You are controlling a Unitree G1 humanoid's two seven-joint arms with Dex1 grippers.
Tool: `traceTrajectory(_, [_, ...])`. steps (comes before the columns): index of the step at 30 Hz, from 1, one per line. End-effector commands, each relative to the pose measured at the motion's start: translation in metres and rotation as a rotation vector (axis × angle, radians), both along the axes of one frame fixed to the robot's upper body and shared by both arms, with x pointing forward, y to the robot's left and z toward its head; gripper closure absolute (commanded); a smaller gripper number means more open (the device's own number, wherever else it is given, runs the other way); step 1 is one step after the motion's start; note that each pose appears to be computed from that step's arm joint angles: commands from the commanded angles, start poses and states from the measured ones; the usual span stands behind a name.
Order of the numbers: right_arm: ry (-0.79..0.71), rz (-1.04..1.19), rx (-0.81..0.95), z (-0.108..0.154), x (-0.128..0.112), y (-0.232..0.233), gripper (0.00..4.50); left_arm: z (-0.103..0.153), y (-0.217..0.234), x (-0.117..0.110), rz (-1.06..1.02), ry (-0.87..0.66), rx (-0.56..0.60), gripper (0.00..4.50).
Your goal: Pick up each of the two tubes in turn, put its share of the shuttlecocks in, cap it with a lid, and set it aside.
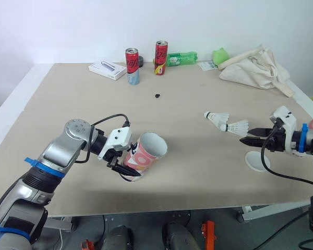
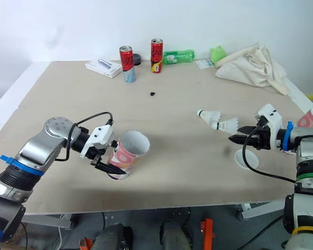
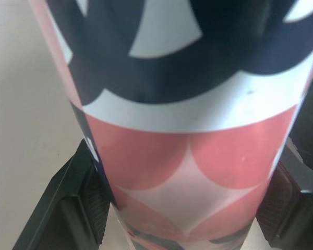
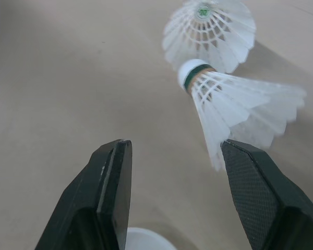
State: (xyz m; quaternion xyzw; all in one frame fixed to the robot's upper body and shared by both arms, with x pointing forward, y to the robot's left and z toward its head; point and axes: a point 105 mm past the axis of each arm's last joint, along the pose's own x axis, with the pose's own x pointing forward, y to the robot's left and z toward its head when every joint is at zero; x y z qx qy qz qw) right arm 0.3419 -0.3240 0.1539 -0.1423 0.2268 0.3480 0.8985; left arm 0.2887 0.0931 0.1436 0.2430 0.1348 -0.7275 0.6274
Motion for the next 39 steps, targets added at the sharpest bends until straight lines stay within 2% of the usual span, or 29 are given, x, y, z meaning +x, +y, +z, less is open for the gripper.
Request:
traceTrajectory(1, [-0.06,0.013,0.004,0.021,-0.006,-0.001,1.55,0.002,-0.001,0.001,0.001,-0.015,-0.014,1.28])
traceTrajectory(12, [-0.037,-0.002,-0.035,0.009,-0.022,0.002,1.55,0.002,-0.003,0.002,-0.003,-0.01,-0.017,1.28])
traceTrajectory(17, [-0.073,-0.072,-0.045,0.02,-0.021,-0.015,1.55,0.001,-0.002,0.001,-0.003,-0.009,-0.014,1.28])
traceTrajectory(22, [-0.149,-0.175,-0.075,0.026,-0.003,-0.029,1.55,0.001,0.0,0.001,-0.001,-0.007,-0.009,1.28])
traceTrajectory(28, [-0.142,-0.177,-0.037,0.016,0.018,-0.017,1.55,0.002,-0.002,0.002,-0.003,-0.01,-0.011,1.28])
traceTrajectory(39, [-0.112,-0.131,0.008,0.005,0.029,0.0,1.55,0.002,0.003,0.001,0.017,-0.009,-0.01,1.28])
